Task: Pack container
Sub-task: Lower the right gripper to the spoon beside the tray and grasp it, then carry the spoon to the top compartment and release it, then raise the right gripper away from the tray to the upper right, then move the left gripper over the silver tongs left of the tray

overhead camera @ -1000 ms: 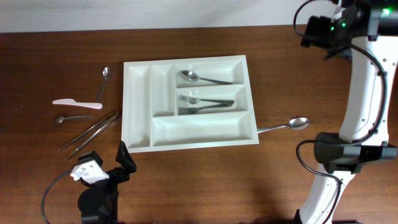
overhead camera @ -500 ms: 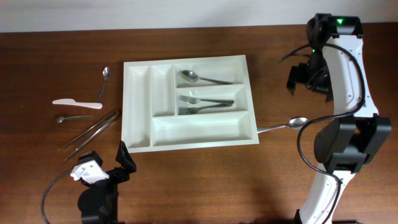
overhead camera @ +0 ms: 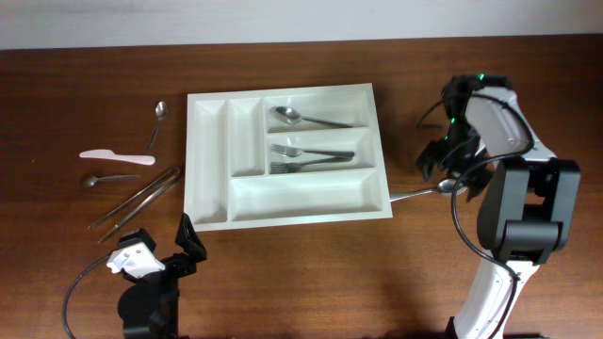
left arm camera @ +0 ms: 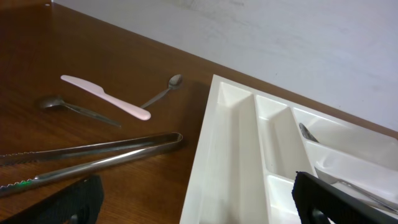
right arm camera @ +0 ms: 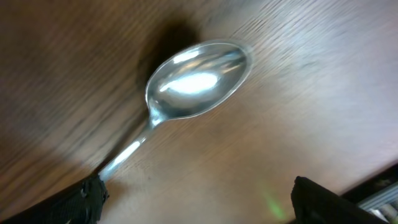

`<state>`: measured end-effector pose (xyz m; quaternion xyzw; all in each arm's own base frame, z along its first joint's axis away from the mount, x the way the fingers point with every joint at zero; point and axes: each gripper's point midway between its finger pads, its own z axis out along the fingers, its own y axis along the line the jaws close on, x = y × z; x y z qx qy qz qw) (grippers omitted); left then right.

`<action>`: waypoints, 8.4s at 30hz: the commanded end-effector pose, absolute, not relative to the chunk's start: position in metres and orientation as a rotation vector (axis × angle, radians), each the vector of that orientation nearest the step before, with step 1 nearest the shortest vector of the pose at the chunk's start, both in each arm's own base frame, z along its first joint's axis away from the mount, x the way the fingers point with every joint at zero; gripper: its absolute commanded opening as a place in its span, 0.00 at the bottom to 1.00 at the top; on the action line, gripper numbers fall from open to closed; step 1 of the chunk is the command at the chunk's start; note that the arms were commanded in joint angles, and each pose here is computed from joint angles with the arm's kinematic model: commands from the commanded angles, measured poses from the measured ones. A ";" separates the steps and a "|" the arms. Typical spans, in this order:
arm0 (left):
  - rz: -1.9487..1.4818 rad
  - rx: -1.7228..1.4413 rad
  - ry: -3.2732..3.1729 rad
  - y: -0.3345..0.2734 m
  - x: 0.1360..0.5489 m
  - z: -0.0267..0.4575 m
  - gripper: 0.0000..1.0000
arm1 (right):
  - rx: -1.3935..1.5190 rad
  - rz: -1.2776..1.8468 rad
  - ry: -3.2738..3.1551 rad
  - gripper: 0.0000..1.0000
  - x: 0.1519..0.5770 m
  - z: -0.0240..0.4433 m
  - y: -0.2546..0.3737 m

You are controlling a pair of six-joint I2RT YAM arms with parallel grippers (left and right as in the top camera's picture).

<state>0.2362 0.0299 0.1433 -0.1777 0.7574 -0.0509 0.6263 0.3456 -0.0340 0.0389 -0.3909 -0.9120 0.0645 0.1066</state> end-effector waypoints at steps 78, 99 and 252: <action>-0.108 -0.387 1.737 0.029 0.236 0.143 0.99 | -0.189 -0.550 -3.700 0.04 0.537 0.219 0.001; -0.108 -0.387 1.737 0.029 0.236 0.143 0.99 | 2.214 -0.175 -3.261 0.04 0.538 0.234 0.198; 0.145 0.037 3.072 0.146 0.350 0.019 0.97 | -0.473 -0.291 -3.629 0.99 0.539 0.220 -0.040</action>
